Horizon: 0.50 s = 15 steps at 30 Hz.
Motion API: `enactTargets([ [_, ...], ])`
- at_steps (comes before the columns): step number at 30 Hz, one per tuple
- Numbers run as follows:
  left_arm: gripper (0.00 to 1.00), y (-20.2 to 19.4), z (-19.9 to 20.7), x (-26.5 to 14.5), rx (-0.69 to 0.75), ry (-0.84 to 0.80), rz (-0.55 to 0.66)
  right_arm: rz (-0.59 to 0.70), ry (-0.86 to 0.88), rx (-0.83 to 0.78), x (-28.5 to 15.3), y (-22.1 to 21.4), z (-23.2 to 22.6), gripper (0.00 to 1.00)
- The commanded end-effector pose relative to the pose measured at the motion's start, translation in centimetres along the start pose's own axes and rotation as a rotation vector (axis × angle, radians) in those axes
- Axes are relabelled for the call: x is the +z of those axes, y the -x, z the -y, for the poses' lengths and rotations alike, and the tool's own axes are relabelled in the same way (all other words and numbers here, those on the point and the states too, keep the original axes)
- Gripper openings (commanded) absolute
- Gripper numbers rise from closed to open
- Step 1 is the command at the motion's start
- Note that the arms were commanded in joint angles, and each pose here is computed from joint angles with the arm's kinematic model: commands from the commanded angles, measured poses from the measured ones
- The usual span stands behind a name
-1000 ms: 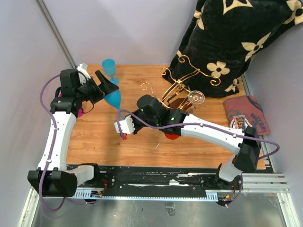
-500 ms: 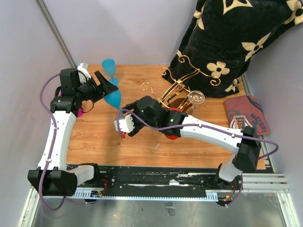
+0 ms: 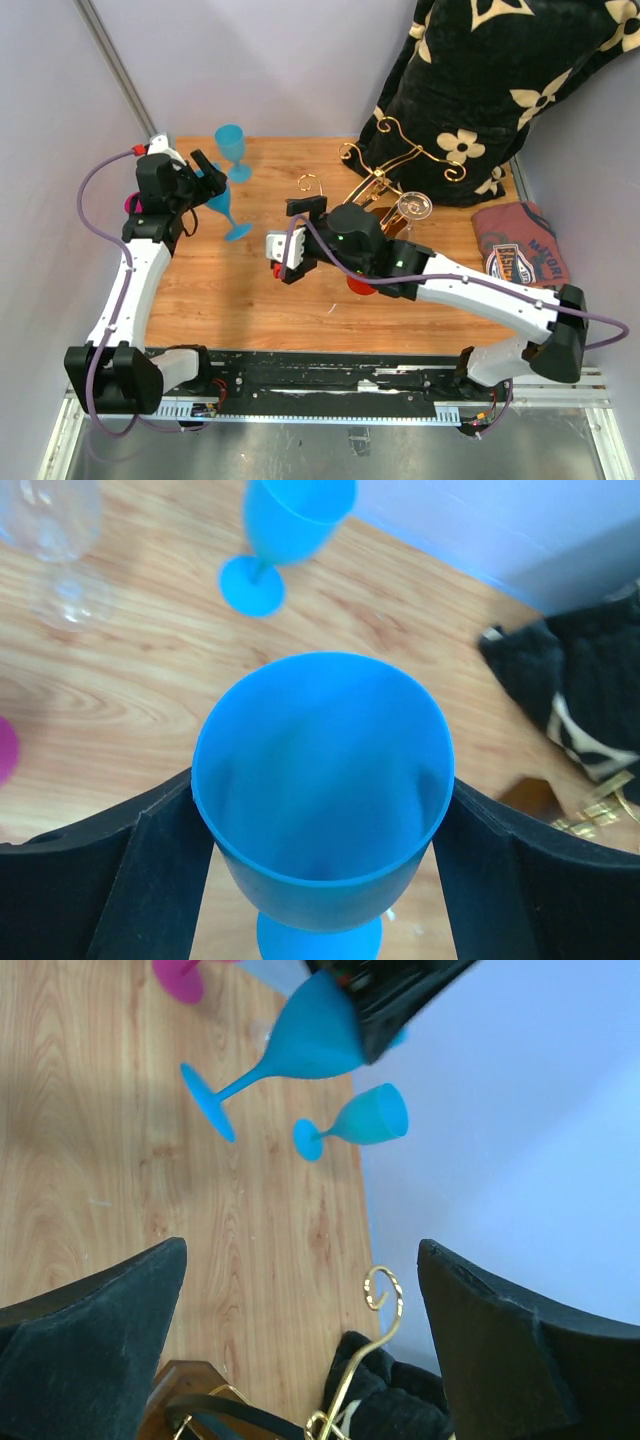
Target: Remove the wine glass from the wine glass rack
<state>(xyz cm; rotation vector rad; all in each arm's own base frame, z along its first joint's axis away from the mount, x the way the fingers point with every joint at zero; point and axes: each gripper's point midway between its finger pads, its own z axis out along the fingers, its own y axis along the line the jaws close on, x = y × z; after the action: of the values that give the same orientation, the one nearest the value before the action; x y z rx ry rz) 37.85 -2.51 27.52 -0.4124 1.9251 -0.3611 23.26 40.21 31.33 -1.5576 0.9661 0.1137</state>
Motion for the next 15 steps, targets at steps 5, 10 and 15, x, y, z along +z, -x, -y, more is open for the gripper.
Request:
enactTargets([
  [5,0.77,4.9,-3.6,3.5,0.166,0.129,0.401,0.132,-0.102,0.142,-4.7,3.2,2.6,0.99],
  [10,0.74,4.1,-4.5,5.9,0.285,0.172,0.477,0.163,-0.139,0.166,-6.6,3.7,3.3,0.99],
  [15,0.74,2.8,-6.2,8.3,0.325,0.229,0.514,0.132,-0.222,0.26,-8.9,3.3,5.1,0.99],
])
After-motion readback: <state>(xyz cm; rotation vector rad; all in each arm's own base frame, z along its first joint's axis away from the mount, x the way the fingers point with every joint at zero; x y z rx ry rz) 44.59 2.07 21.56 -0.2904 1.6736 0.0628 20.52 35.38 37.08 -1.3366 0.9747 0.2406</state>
